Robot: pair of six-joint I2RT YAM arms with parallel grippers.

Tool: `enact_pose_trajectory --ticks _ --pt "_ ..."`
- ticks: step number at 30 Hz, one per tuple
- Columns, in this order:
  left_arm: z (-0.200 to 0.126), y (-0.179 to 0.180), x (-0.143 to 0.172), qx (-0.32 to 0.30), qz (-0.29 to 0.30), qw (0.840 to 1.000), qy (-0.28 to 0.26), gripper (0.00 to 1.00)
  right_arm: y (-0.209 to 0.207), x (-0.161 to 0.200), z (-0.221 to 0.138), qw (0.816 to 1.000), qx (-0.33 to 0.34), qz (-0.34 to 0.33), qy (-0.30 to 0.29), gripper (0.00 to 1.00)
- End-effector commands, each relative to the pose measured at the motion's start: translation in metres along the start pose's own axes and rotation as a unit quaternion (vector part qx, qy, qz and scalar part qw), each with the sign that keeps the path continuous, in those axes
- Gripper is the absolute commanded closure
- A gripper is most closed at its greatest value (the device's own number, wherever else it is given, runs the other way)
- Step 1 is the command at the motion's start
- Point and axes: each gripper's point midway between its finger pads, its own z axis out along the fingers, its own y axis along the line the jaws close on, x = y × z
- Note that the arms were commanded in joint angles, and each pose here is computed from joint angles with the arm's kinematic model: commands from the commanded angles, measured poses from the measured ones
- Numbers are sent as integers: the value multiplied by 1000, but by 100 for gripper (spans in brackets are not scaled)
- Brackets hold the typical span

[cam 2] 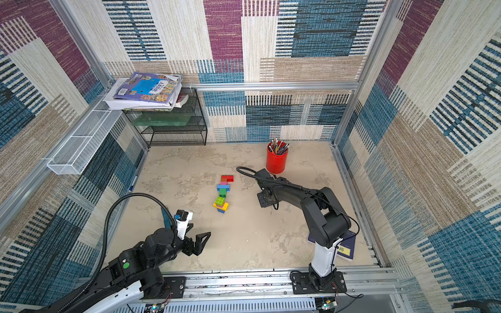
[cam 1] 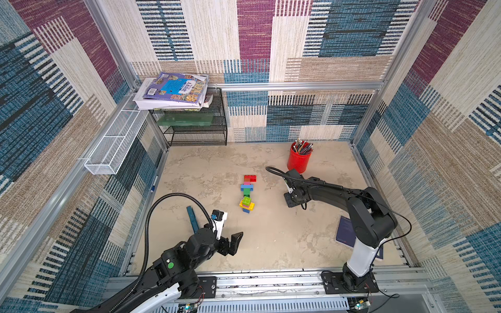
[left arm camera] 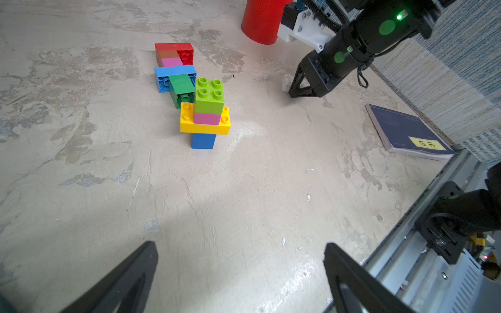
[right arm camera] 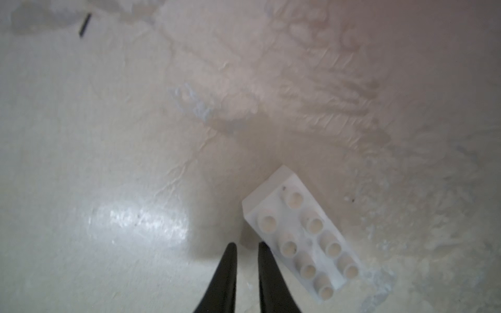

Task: Assemble the letter f with lego
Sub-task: Pick up the lego brick from the center of the board.

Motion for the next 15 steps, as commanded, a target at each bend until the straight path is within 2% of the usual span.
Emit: enact_pose_trajectory --ticks 1,7,15 --pt "0 2 -2 -5 3 1000 -4 1 -2 -20 6 1000 -3 -7 -17 80" --pt "-2 3 -2 -8 4 1000 -2 1 -4 -39 -1 1000 1 -7 -31 80" --pt "1 1 -2 -4 0 1000 -6 1 -18 -30 -22 999 27 0 -42 74"
